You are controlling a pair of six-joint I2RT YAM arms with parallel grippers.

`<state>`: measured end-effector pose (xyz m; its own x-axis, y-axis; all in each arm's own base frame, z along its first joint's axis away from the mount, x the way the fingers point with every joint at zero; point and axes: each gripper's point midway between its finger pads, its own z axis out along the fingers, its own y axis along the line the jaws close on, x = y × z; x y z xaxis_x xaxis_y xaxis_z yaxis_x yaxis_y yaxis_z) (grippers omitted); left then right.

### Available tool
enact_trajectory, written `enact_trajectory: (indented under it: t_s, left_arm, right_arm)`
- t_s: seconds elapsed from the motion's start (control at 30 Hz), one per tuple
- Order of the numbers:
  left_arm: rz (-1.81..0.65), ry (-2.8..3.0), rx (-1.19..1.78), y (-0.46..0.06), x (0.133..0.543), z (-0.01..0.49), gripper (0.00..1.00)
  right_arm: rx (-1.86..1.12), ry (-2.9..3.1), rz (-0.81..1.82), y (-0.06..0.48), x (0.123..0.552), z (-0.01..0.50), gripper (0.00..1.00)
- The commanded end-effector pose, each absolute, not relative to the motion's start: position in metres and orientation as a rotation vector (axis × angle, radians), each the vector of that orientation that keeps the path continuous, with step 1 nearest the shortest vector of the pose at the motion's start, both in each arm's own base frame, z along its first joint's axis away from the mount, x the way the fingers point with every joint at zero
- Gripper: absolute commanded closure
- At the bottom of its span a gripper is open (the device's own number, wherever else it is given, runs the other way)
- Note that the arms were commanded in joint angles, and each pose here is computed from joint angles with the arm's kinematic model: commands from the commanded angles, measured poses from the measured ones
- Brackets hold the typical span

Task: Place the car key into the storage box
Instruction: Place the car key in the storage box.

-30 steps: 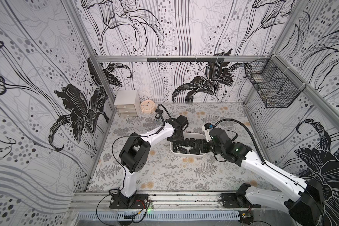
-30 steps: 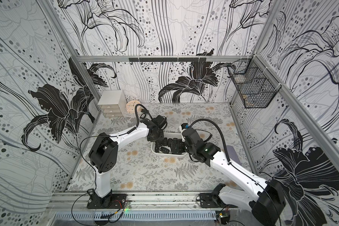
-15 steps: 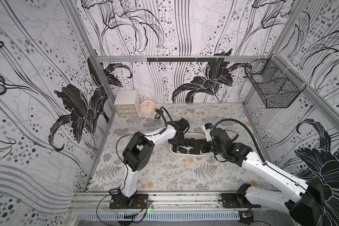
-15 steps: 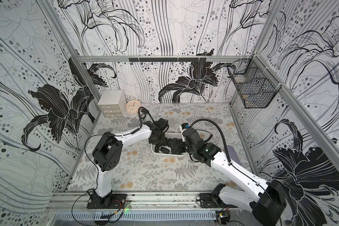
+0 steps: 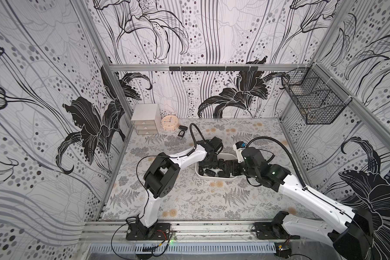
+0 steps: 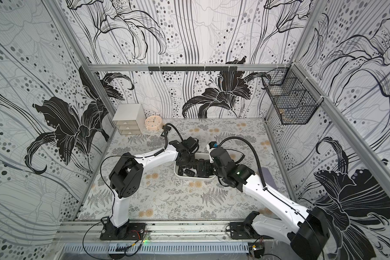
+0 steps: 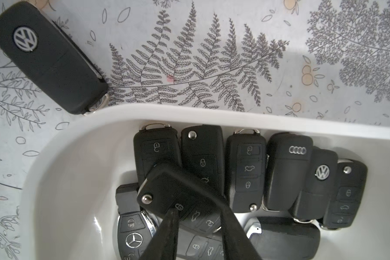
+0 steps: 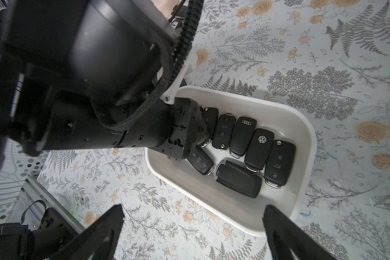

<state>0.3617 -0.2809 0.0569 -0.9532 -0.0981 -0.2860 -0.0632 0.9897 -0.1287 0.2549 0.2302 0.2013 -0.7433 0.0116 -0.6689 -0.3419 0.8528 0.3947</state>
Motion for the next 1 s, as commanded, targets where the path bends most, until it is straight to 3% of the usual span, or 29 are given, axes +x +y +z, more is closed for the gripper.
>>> enact_trajectory:
  t_s: [0.0, 0.17, 0.33, 0.97]
  left_arm:
    - [-0.163, 2.807, -0.113, -0.282, 0.368, 0.068, 0.58]
    - [-0.129, 2.811, -0.241, -0.271, 0.361, 0.073, 0.46]
    - [-0.229, 2.833, -0.393, -0.28, 0.355, 0.066, 0.4]
    - [-0.109, 2.878, -0.539, -0.281, 0.366, 0.035, 0.4]
  right_arm:
    - [-0.241, 2.319, 0.65, 0.228, 0.254, 0.205, 0.0]
    - [-0.242, 2.319, 0.653, 0.229, 0.255, 0.205, 0.0]
    - [-0.244, 2.316, 0.654, 0.23, 0.256, 0.205, 0.0]
    - [-0.259, 2.309, 0.621, 0.223, 0.254, 0.206, 0.0]
